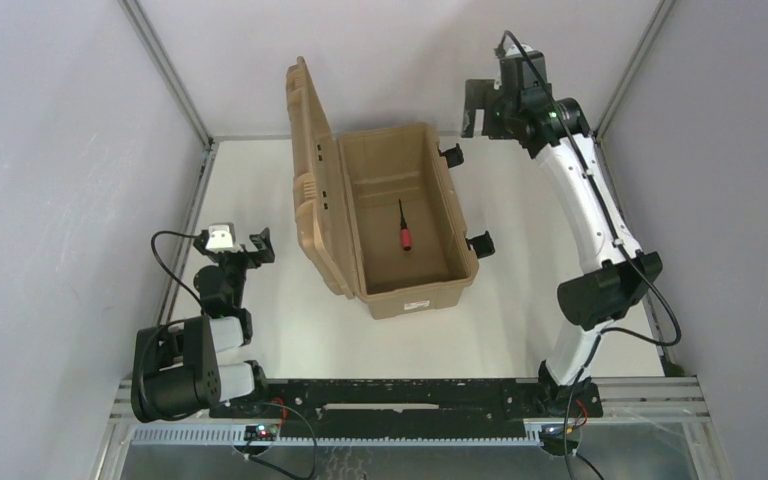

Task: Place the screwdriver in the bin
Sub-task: Reset both arms

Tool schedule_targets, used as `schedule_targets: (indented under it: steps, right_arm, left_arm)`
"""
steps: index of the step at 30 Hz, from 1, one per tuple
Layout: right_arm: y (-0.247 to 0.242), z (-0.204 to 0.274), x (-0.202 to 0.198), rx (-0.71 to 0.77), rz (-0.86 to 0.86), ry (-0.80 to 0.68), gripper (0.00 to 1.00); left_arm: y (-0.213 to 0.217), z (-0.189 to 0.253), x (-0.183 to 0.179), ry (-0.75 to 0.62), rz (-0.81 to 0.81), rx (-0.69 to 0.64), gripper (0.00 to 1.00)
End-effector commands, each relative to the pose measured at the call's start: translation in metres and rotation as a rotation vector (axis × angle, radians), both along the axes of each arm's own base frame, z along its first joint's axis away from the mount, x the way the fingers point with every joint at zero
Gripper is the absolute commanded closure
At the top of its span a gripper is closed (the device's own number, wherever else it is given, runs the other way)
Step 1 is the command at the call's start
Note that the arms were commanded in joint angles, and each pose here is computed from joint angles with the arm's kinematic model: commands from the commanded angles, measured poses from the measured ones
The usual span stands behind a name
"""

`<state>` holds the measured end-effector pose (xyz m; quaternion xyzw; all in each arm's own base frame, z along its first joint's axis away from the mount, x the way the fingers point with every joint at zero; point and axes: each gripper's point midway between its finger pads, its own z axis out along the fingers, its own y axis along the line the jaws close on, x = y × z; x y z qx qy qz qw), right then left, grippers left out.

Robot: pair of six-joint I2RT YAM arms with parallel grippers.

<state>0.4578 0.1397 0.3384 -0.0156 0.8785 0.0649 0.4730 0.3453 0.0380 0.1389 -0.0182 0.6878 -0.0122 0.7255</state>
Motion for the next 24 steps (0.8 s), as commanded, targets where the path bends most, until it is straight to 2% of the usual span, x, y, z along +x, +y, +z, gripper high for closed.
schedule_targets:
  steps: [1, 11, 24]
  right_arm:
    - [-0.032, 0.012, -0.002, -0.026, -0.053, -0.063, 0.00]
    - [-0.078, -0.026, -0.014, -0.021, -0.147, -0.044, 0.00]
    - [-0.096, -0.087, -0.031, -0.014, -0.188, 0.006, 0.00]
  left_arm:
    - [-0.001, 0.005, -0.002, -0.027, -0.002, -0.005, 0.00]
    - [-0.001, 0.004, -0.003, -0.025, -0.003, -0.005, 0.00]
    - [-0.001, 0.004, -0.002, -0.026, -0.003, -0.005, 0.00]
